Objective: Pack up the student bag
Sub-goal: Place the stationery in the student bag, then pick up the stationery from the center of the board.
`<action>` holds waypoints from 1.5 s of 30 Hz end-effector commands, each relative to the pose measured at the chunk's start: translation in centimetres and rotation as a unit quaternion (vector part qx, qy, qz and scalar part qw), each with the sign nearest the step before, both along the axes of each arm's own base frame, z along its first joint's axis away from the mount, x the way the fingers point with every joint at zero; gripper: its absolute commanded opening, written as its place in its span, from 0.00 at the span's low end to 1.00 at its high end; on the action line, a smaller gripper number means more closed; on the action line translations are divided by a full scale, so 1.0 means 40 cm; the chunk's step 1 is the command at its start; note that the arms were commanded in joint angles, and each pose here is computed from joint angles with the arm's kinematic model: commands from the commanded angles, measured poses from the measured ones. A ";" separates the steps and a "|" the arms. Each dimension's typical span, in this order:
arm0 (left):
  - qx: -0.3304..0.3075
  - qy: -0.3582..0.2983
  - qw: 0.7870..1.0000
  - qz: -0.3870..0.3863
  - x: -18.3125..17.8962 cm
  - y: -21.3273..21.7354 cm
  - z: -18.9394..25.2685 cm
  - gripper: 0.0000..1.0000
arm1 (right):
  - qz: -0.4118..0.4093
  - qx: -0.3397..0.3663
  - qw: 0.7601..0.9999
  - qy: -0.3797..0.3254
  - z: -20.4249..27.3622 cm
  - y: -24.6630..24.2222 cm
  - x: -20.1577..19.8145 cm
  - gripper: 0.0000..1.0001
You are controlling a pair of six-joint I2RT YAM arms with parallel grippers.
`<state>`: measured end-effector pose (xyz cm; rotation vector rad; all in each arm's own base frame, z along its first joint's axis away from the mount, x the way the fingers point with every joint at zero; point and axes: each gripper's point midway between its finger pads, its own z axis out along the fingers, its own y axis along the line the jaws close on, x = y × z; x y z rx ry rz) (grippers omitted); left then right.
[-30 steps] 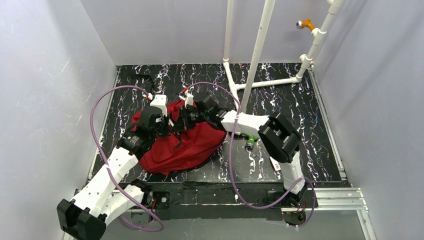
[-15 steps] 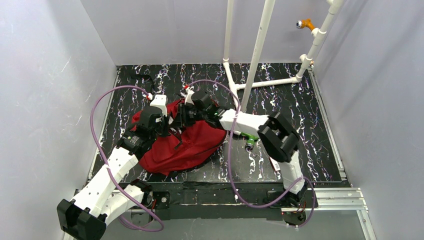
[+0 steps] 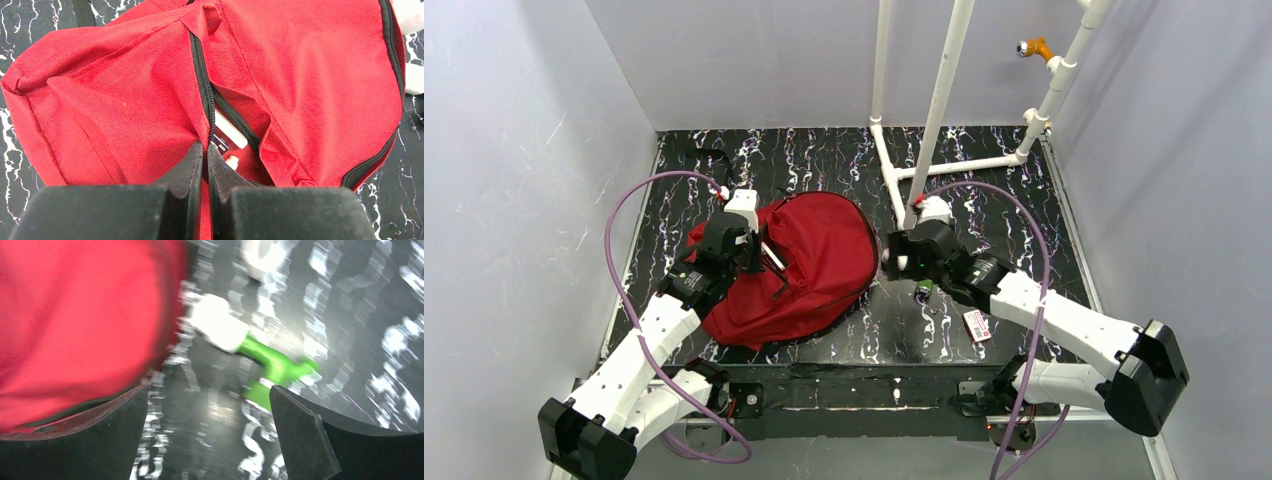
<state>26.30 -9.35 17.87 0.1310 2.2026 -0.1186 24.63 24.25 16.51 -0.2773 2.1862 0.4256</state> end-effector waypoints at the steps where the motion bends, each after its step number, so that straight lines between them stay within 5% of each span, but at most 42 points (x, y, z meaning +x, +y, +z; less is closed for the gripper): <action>1: -0.010 -0.019 1.000 0.004 0.012 -0.002 0.034 0.00 | -0.215 -0.080 0.970 0.076 -0.121 -0.283 -0.038 0.98; 8: -0.012 -0.023 1.000 0.005 0.011 -0.001 0.040 0.00 | -0.334 -0.069 0.927 0.155 -0.177 -0.449 -0.131 0.98; 17: -0.013 -0.029 0.999 0.007 0.006 0.005 0.047 0.00 | -0.375 0.014 0.889 0.263 -0.306 -0.490 -0.147 0.98; 30: -0.015 -0.023 1.000 0.004 0.010 -0.003 0.042 0.00 | -0.297 0.095 0.889 0.336 -0.376 -0.386 -0.233 0.98; 35: -0.013 -0.020 1.000 0.005 0.012 -0.002 0.037 0.00 | -0.283 0.053 0.890 0.354 -0.384 -0.394 -0.255 0.89; 43: -0.012 -0.019 1.000 0.006 0.012 0.000 0.036 0.00 | -0.260 -0.107 0.900 0.332 -0.403 -0.383 -0.261 0.86; 45: -0.011 -0.021 1.000 0.007 0.011 0.002 0.038 0.00 | -0.249 -0.114 0.899 0.342 -0.425 -0.371 -0.273 0.78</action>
